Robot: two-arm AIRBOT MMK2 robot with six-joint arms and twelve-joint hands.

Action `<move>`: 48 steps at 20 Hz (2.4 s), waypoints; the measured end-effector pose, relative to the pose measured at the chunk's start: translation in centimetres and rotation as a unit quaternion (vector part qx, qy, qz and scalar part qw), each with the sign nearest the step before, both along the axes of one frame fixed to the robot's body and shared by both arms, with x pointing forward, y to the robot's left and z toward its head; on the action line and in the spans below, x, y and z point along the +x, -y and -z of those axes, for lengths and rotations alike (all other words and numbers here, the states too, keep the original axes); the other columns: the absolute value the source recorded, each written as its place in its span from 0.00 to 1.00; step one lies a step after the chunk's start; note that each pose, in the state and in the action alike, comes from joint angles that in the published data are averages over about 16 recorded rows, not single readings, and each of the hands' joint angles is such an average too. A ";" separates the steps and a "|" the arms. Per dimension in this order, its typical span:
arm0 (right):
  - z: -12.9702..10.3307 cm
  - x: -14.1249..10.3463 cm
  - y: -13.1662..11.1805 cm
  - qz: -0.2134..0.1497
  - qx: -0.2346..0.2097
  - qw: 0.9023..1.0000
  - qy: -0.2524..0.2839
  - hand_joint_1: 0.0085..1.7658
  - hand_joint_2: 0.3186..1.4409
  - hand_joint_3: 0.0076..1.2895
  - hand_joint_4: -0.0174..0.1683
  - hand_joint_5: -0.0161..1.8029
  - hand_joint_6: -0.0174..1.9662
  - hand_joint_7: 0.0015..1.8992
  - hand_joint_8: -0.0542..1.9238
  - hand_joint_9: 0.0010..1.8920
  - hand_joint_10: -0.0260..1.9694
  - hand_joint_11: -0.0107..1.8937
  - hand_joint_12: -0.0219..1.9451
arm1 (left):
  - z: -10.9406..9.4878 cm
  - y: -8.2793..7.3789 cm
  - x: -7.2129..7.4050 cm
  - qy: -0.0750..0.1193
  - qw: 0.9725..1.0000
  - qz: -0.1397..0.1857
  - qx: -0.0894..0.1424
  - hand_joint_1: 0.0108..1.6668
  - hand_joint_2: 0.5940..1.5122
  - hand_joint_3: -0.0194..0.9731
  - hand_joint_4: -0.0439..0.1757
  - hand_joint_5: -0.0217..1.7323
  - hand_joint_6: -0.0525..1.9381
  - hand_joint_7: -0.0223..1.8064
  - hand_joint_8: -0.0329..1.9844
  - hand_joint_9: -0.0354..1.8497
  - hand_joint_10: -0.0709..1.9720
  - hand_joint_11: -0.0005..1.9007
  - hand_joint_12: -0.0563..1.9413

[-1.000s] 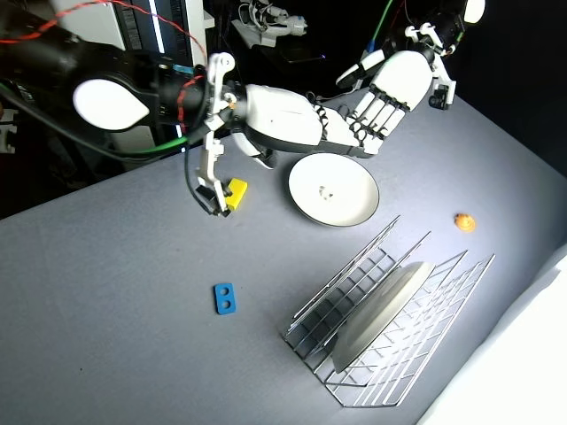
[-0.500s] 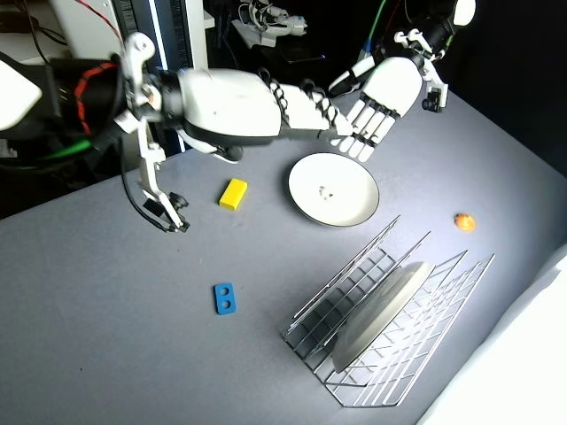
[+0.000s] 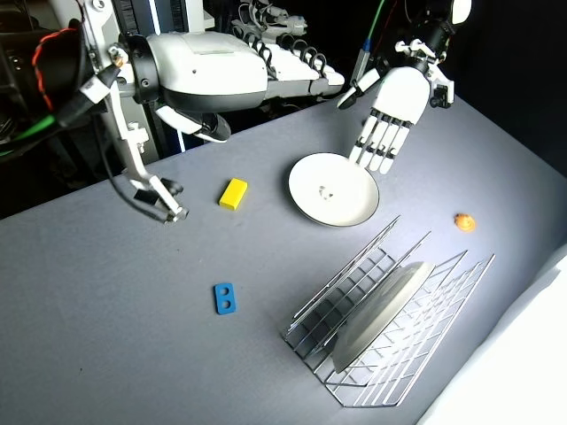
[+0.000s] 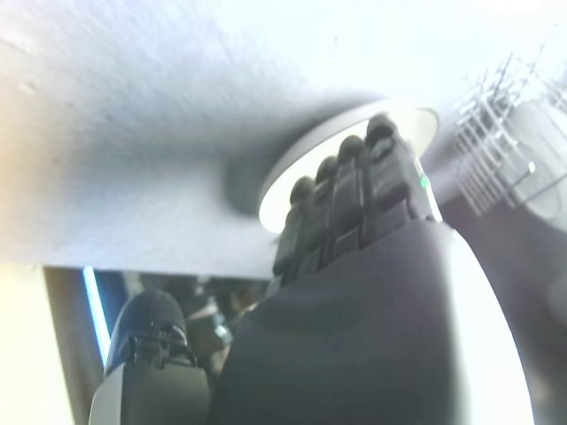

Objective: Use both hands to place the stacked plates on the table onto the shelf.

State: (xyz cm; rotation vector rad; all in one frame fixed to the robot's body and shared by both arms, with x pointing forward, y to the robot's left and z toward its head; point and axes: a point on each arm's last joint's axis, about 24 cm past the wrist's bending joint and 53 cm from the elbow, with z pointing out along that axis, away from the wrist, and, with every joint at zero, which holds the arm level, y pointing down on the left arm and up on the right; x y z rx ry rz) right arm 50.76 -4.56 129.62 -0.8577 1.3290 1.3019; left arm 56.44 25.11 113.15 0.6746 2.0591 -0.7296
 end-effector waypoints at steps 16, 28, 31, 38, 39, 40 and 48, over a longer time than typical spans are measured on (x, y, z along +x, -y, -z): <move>1.2 1.4 0.3 0.023 -0.008 0.999 -0.023 0.56 0.56 0.01 0.08 0.02 0.02 0.01 0.04 0.01 0.02 0.01 0.02 | 0.3 1.5 -0.9 -0.011 1.000 0.000 -0.011 0.00 0.55 0.04 0.21 0.02 0.03 0.02 0.02 0.03 0.04 0.01 0.03; 1.8 1.7 0.3 0.029 -0.013 0.999 -0.033 0.53 0.60 0.01 0.08 0.02 0.02 0.01 0.04 0.01 0.02 0.01 0.03 | 2.2 0.1 -0.6 -0.030 0.999 -0.033 0.015 0.00 0.55 0.04 0.21 0.02 0.03 0.01 0.01 0.02 0.03 0.01 0.03; 1.9 1.6 0.2 0.030 -0.015 0.999 -0.033 0.54 0.61 0.01 0.08 0.02 0.02 0.01 0.04 0.01 0.02 0.01 0.03 | 2.8 -0.1 -0.9 -0.040 0.998 -0.038 0.021 0.00 0.55 0.04 0.21 0.02 0.03 0.01 0.01 0.02 0.03 0.01 0.03; 2.5 2.0 -0.1 0.043 -0.023 0.999 -0.018 0.57 0.59 0.01 0.08 0.02 0.02 0.00 0.04 0.01 0.02 0.01 0.02 | 4.0 -0.2 -2.1 -0.064 0.997 -0.041 0.029 0.00 0.55 0.04 0.21 0.02 0.03 0.01 0.01 0.01 0.02 0.01 0.03; 2.7 2.2 -0.3 0.047 -0.025 0.998 -0.012 0.58 0.58 0.01 0.08 0.02 0.02 0.00 0.04 0.01 0.02 0.01 0.02 | 4.1 -0.1 -2.2 -0.066 0.997 -0.041 0.029 0.00 0.55 0.04 0.21 0.02 0.03 0.01 0.01 0.01 0.02 0.01 0.03; 2.9 2.4 -0.5 0.052 -0.027 0.998 -0.005 0.58 0.58 0.01 0.08 0.02 0.02 0.00 0.04 0.01 0.02 0.01 0.02 | 4.2 -0.1 -2.3 -0.068 0.996 -0.041 0.030 0.00 0.55 0.04 0.21 0.02 0.03 0.01 0.01 0.01 0.02 0.01 0.03; 5.9 4.4 -4.5 0.083 -0.064 0.992 0.067 0.62 0.56 0.01 0.08 0.02 0.02 0.00 0.04 0.01 0.02 0.01 0.02 | 4.3 -0.1 -2.4 -0.071 0.996 -0.039 0.028 0.00 0.55 0.04 0.22 0.02 0.03 0.01 0.01 0.01 0.02 0.01 0.02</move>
